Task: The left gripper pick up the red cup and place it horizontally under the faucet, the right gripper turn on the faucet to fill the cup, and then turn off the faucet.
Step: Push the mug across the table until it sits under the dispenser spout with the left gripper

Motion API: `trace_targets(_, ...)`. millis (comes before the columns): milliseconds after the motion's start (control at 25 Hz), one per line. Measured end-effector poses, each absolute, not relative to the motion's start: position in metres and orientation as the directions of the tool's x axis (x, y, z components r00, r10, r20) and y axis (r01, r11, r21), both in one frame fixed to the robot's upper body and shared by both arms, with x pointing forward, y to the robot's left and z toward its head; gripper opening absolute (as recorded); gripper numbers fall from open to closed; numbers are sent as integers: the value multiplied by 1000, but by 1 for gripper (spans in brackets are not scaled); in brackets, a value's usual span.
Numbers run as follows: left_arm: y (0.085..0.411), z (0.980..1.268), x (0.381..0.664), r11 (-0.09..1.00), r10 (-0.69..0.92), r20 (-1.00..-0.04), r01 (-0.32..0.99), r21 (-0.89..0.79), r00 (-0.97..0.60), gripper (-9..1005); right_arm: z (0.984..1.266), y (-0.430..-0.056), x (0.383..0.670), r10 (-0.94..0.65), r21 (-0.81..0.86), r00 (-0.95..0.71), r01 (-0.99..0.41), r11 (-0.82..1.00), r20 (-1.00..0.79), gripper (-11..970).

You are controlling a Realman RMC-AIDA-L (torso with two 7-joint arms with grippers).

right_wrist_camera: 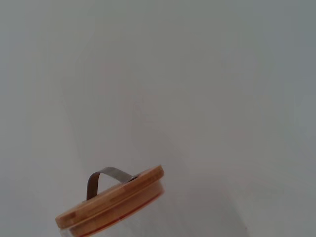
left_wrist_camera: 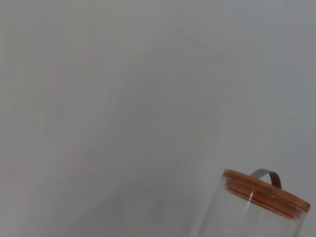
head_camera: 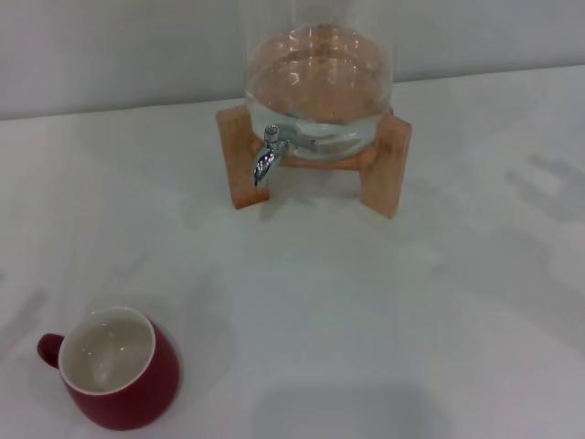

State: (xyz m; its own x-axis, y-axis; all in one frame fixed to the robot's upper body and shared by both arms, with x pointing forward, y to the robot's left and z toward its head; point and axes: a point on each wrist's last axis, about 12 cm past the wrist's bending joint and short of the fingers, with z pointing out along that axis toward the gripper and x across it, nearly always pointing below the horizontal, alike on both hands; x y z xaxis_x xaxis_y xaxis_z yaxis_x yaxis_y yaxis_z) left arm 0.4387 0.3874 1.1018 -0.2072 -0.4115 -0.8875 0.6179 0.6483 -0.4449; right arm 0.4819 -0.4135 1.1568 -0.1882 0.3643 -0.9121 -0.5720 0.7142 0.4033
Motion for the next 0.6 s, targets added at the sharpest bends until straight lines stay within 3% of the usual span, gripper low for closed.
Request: trace_targets(600,387,1102,436,639,-409,-888,628,-444,-212,870,1156,-414,480,364,405,-192,-572,713,-911,658)
